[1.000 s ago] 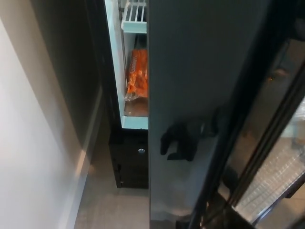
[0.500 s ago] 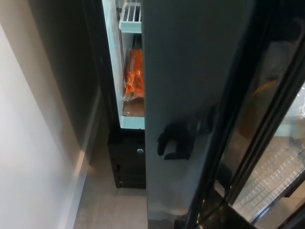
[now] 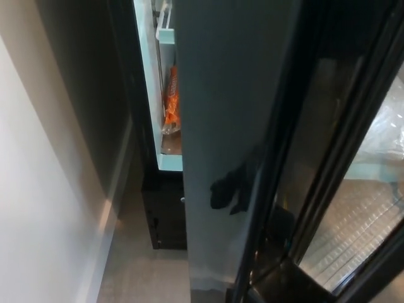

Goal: The robot stands in front of a refrigerator with an opened door and closes the door by swing its right hand at the door

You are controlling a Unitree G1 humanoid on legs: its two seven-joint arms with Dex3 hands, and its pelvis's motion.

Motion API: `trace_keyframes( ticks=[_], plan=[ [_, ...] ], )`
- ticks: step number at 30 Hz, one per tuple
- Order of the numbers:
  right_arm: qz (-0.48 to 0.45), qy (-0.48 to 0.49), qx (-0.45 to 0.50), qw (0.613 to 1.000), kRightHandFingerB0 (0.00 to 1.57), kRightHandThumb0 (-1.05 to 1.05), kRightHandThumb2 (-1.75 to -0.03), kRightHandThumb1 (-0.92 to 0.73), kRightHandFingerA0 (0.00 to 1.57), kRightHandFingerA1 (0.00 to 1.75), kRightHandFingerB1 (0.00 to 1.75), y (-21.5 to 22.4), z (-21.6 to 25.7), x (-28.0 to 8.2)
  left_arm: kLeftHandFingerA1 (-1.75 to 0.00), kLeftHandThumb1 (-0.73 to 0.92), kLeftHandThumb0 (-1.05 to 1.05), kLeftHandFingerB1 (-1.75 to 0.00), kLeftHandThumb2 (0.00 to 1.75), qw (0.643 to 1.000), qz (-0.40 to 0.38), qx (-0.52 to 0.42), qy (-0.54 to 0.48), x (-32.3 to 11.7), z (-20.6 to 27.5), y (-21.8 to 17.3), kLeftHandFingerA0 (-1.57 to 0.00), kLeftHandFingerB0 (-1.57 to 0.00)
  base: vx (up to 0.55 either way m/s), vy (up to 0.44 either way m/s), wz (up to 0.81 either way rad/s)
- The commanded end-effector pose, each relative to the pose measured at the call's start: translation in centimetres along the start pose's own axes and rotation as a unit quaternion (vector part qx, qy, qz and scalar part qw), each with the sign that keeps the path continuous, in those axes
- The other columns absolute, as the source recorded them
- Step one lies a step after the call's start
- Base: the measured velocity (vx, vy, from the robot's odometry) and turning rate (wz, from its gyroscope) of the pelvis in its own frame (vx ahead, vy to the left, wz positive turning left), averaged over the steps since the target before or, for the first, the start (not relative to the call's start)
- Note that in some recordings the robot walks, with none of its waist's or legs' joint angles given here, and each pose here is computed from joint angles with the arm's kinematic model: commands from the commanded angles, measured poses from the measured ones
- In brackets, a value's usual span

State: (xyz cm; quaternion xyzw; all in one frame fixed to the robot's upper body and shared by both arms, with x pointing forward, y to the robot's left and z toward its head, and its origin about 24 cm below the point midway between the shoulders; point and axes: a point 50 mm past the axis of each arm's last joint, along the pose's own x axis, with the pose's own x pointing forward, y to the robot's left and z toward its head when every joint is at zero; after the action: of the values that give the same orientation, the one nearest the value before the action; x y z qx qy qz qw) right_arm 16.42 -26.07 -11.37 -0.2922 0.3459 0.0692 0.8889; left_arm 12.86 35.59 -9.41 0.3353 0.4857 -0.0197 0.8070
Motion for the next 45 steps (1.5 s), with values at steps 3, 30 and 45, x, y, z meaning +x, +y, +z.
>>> trace_keyframes(
  ticks=[3,30,45],
  plan=[
    [-0.148,-0.271,0.027,0.951,0.0,-0.35,-1.1,-0.55,0.0,0.48,0.47,-2.0,4.0,-8.1,-0.53,0.69,-0.64,-0.44,1.03,1.0,-0.001,-0.012,-0.005,-0.4,-0.7,0.2,-0.37,-0.21,0.0,0.0,0.0],
    [-0.385,-0.737,0.016,0.554,0.0,-0.4,-1.01,-0.37,0.0,0.51,0.5,-6.9,21.0,-29.1,-0.51,0.72,-0.68,-0.43,1.03,1.0,-0.002,-0.001,0.005,-0.4,-1.0,0.0,-0.34,-0.22,0.0,0.0,0.0],
    [-0.375,-0.834,0.035,0.404,0.21,-0.81,-0.61,-0.67,0.07,0.38,0.43,-6.0,29.5,-27.9,-0.5,0.72,-0.69,-0.43,1.02,1.0,-0.006,-0.008,0.011,-0.5,-1.3,-0.1,-0.33,-0.22,0.0,0.0,0.0]
  ],
)
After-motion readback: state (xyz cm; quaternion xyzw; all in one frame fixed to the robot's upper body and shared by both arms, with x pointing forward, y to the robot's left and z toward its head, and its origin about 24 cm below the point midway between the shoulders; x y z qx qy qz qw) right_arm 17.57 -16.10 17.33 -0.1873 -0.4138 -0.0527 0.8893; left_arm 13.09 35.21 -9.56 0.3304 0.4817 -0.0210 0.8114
